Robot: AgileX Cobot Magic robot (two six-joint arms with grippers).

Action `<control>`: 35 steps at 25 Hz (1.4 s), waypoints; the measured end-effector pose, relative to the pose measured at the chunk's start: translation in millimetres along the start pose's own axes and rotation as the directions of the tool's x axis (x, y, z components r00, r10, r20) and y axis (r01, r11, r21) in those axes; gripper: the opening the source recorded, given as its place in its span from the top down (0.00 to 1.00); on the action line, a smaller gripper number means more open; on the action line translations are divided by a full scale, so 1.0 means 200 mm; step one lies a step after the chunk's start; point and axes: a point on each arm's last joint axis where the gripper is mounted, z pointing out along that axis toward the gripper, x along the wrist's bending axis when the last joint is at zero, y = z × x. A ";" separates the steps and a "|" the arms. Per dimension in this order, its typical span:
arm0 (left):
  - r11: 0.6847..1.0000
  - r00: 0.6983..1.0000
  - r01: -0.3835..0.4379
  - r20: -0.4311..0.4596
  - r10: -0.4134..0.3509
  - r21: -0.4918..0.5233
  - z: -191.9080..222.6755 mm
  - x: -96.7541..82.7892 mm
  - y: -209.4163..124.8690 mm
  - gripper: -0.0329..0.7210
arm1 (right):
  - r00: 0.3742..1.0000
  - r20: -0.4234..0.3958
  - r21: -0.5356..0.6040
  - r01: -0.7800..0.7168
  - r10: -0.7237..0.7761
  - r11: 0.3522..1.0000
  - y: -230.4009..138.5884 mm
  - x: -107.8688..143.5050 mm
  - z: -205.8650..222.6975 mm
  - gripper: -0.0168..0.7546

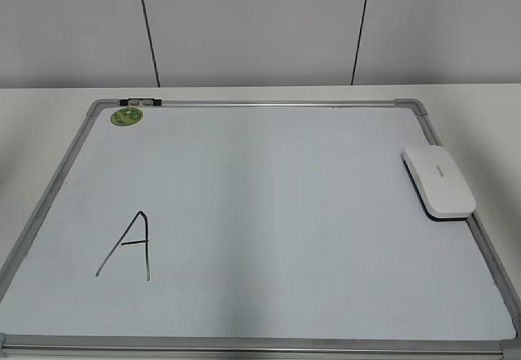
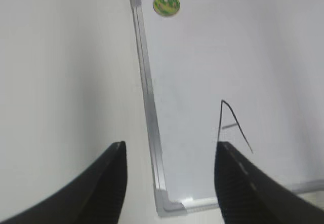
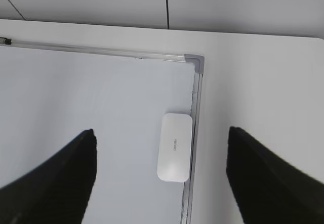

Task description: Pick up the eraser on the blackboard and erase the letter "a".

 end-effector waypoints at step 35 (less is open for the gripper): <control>0.997 0.998 -0.056 0.014 0.057 -0.054 -0.01 -0.21 -1.20 0.41 | 0.996 0.084 -0.006 0.007 -0.006 1.000 -1.50 0.05 -0.27 0.22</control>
